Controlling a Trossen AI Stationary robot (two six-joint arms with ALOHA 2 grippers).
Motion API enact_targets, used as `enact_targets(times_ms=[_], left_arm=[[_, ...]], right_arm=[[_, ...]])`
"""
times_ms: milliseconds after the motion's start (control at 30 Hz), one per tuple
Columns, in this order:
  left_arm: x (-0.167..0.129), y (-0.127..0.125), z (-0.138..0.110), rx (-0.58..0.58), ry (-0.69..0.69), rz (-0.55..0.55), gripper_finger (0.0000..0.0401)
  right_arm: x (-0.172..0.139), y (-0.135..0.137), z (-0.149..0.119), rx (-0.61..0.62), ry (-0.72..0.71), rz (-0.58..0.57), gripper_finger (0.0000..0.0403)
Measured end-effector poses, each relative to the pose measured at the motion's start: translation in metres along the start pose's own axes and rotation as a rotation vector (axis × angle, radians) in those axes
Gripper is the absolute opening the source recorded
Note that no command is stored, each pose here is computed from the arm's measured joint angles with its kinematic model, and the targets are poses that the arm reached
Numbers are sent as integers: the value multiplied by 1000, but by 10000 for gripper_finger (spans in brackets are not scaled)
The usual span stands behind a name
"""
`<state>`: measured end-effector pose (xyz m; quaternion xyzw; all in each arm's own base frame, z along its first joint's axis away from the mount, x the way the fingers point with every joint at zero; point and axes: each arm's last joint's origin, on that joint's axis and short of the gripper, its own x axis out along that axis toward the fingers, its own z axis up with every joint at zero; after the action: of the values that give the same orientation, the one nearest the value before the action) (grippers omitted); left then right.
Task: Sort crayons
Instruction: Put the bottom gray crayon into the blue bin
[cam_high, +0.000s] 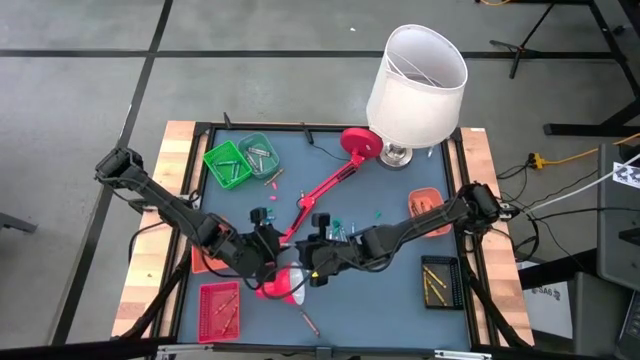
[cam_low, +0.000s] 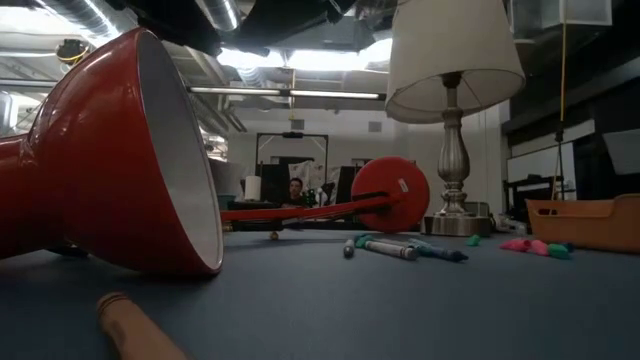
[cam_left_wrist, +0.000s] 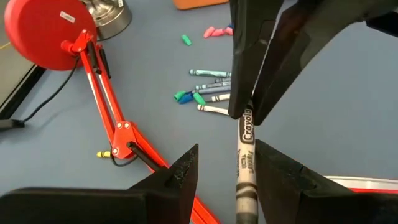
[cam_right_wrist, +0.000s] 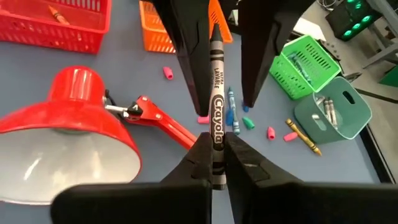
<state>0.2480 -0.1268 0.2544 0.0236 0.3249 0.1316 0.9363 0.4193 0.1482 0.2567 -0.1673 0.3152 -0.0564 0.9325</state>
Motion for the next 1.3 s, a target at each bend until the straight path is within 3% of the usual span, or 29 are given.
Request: enact_targets(times_ms=[233,633,1100,1300], left_arm=[[3,3,1,-13,30,-41,115],[3,3,1,-14,33,-47,8],[5,5,2,29,36,-44,4],[12,17,3,21,72,2,4]], right_arm=[[0,0,1,-12,-8,1,17],[0,0,1,-13,-7,0,19],[0,0,1,-6,-9,1,96],[0,0,0,-8,5,1,118]])
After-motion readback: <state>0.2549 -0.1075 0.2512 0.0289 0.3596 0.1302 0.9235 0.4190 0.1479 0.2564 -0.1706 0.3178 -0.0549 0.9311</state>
